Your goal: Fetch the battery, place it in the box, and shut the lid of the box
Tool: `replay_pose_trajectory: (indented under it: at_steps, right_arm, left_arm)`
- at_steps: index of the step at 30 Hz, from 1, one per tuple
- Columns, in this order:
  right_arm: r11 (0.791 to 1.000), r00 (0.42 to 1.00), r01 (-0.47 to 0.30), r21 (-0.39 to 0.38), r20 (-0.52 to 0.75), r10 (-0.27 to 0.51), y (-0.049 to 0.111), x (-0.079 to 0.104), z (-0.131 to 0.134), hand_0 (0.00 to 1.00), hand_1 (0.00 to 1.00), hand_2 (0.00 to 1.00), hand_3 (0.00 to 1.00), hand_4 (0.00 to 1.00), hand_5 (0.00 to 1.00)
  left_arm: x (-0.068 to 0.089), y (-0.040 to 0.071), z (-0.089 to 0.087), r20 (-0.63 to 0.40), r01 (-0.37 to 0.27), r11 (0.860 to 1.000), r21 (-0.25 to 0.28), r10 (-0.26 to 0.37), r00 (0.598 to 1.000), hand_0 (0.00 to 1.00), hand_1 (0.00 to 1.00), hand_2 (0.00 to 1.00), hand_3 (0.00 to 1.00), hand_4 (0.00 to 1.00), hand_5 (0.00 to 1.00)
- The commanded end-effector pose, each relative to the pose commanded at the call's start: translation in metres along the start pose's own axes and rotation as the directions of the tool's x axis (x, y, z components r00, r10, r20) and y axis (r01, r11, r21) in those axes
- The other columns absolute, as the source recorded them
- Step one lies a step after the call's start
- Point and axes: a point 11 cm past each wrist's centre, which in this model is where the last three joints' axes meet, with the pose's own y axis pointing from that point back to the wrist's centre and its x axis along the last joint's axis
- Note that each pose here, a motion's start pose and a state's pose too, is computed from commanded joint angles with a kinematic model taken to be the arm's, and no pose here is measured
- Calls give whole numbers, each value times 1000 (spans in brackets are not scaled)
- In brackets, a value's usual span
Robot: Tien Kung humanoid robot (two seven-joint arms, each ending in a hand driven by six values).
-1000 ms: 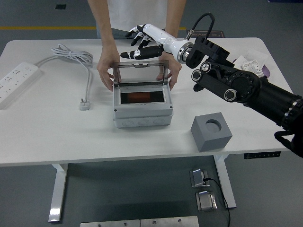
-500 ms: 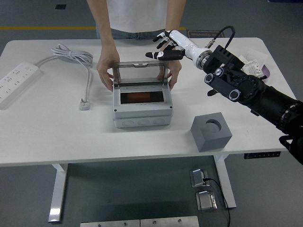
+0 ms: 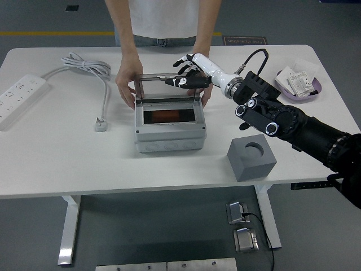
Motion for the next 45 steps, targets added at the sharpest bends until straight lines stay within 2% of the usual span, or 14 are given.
replay_pose_trajectory:
  at_steps: [14, 30, 36, 39, 43, 45]
  right_arm:
    - [997, 996, 53, 59, -81, -49, 18, -9, -12, 687, 600, 670, 723, 947, 611]
    - [985, 985, 141, 94, -111, -131, 43, -34, -23, 683, 589, 671, 719, 939, 613]
    - [989, 989, 122, 79, -93, -115, 45, -26, -17, 670, 585, 671, 715, 938, 614]
    - [993, 992, 99, 70, -86, -93, 47, -16, -13, 668, 573, 665, 714, 936, 618]
    - [995, 991, 91, 43, -99, -86, 55, -5, -6, 668, 573, 665, 714, 936, 618]
    - [995, 989, 96, 11, -110, -94, 65, -2, 3, 654, 550, 654, 704, 932, 617]
  left_arm:
    - [-4, -1, -10, -17, 6, 1000, 12, -6, 1000, 627, 703, 636, 592, 643, 150]
    - [-13, -2, -19, -26, 23, 999, 24, -22, 999, 627, 703, 636, 592, 643, 148]
    - [-14, -2, -19, -27, 25, 999, 23, -24, 999, 627, 703, 636, 592, 643, 147]
    - [-15, -2, -19, -28, 26, 999, 23, -26, 999, 627, 703, 636, 592, 642, 147]
    - [-16, -3, -21, -30, 28, 999, 27, -27, 999, 627, 703, 636, 592, 642, 147]
    - [-16, -3, -23, -33, 30, 999, 31, -29, 999, 627, 701, 636, 592, 643, 146]
